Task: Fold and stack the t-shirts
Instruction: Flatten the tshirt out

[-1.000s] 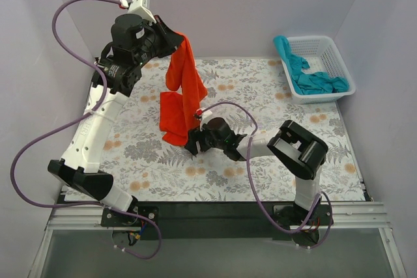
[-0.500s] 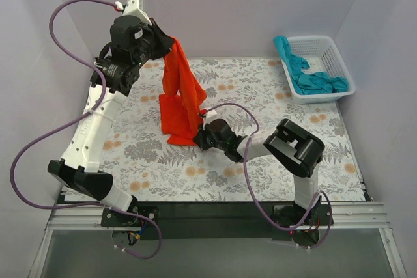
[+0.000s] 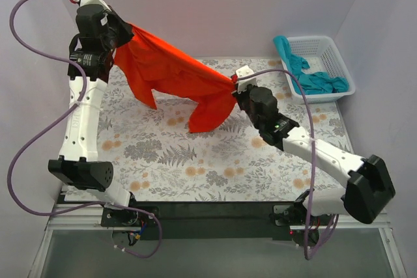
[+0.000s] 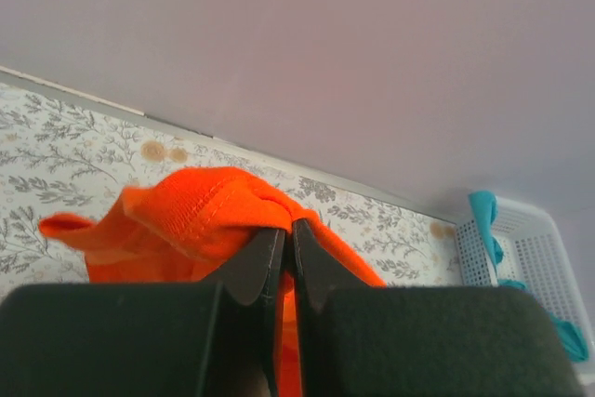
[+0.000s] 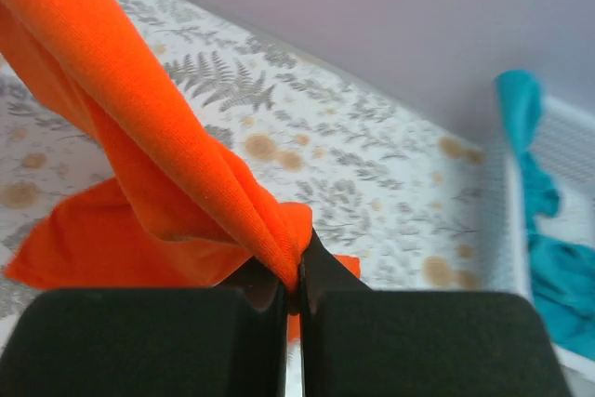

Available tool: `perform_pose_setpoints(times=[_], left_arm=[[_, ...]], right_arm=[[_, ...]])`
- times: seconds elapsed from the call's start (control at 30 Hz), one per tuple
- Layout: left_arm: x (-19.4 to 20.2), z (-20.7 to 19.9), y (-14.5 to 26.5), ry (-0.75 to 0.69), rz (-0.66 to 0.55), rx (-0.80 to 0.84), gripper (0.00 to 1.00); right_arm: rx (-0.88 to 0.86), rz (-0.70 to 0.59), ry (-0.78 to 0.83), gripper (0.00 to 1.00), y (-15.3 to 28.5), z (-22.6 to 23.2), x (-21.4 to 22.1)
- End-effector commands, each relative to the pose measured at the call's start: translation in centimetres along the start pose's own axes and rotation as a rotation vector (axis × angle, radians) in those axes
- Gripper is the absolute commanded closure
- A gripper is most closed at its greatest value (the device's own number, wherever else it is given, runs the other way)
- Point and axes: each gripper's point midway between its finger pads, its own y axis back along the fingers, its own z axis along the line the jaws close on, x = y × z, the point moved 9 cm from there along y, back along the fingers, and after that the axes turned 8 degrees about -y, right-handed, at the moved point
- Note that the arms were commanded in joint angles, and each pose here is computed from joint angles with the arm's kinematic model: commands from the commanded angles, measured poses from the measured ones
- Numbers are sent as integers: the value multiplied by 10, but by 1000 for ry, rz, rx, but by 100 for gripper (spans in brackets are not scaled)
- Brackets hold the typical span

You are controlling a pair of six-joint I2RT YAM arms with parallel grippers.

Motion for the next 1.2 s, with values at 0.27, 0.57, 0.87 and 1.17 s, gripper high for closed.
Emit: perform_pose_setpoints(times=[0.27,0.57,0.87,1.17], left_arm=[[-46,9,168,-34,-250,11,100],[12,36,123,-112,-68,-145,100],[179,70,-44,-153,417,-187,94],[211,62,-88,15,482,-136,32]], right_arm=[[-37,-134,156,97,133,-57,-90],[-48,3,213,93,128,-57,-64],[-88,364,87,87,2,-68,16],[-16,579,29,46,-96,-82,42]])
